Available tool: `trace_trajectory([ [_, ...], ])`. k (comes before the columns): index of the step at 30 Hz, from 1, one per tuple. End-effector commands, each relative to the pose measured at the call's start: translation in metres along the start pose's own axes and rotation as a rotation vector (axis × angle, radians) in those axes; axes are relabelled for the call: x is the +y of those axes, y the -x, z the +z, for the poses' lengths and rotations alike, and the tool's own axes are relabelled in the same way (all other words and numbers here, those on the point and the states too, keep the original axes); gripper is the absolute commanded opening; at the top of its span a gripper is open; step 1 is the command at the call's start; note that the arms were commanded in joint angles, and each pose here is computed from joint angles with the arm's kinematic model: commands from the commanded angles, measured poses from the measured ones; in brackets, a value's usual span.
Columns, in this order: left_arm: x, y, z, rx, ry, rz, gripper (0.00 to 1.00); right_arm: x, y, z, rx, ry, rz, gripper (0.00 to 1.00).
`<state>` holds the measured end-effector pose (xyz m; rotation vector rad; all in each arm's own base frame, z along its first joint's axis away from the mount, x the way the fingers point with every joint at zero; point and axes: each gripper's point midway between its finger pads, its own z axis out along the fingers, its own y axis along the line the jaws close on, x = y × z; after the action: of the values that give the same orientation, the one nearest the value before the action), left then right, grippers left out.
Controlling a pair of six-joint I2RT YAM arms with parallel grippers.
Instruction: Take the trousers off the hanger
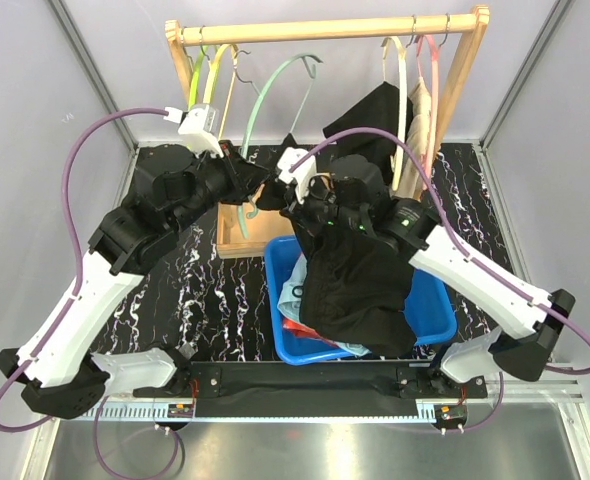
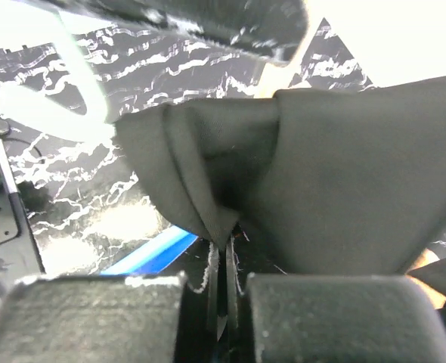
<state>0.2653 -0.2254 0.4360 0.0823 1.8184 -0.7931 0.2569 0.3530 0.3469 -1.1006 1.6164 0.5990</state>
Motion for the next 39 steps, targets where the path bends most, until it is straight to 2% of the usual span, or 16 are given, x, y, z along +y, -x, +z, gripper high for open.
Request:
trace_trajectory([
  [1, 0.004, 0.037, -0.014, -0.159, 0.03, 0.041, 0.0, -0.013, 0.091, -0.069, -0.276, -0.047, -0.09, 0.0],
  [5, 0.025, 0.026, -0.012, -0.133, 0.121, 0.089, 0.0, -0.031, 0.137, -0.126, -0.437, -0.12, -0.141, 0.0],
  [10, 0.039, 0.023, -0.008, -0.116, 0.189, 0.137, 0.0, -0.052, 0.144, -0.174, -0.488, -0.184, -0.137, 0.0],
  [15, 0.035, 0.031, -0.008, -0.121, 0.185, 0.162, 0.0, -0.034, 0.095, -0.184, -0.374, -0.085, -0.254, 0.0],
  [20, 0.023, 0.046, -0.012, -0.143, 0.142, 0.183, 0.0, -0.036, 0.028, -0.186, -0.221, -0.108, -0.22, 0.0],
  [23, 0.01, 0.055, -0.015, -0.161, 0.094, 0.183, 0.0, -0.026, -0.021, -0.174, -0.111, -0.057, -0.195, 0.0],
  [27, 0.003, 0.063, -0.015, -0.17, 0.076, 0.178, 0.0, -0.024, -0.082, -0.157, 0.021, -0.042, -0.192, 0.14],
  [28, 0.004, 0.063, -0.015, -0.167, 0.083, 0.18, 0.0, -0.023, -0.091, -0.156, 0.036, -0.044, -0.198, 0.24],
  [29, 0.005, 0.064, -0.014, -0.166, 0.09, 0.181, 0.0, -0.022, -0.107, -0.151, 0.069, -0.033, -0.199, 0.3],
  [31, 0.009, 0.066, -0.014, -0.172, 0.114, 0.181, 0.0, -0.017, -0.115, -0.151, 0.078, -0.013, -0.207, 0.55],
  [32, 0.009, 0.067, -0.012, -0.174, 0.122, 0.181, 0.0, -0.015, -0.117, -0.151, 0.077, -0.005, -0.208, 0.85],
  [33, 0.011, 0.069, -0.011, -0.177, 0.134, 0.181, 0.0, -0.013, -0.118, -0.151, 0.073, 0.005, -0.206, 0.95],
  [35, 0.013, 0.07, -0.007, -0.177, 0.145, 0.17, 0.0, -0.011, -0.119, -0.152, 0.061, 0.007, -0.214, 1.0],
  [39, 0.022, 0.078, 0.007, -0.177, 0.167, 0.14, 0.0, -0.009, -0.119, -0.155, 0.036, 0.005, -0.226, 1.0],
])
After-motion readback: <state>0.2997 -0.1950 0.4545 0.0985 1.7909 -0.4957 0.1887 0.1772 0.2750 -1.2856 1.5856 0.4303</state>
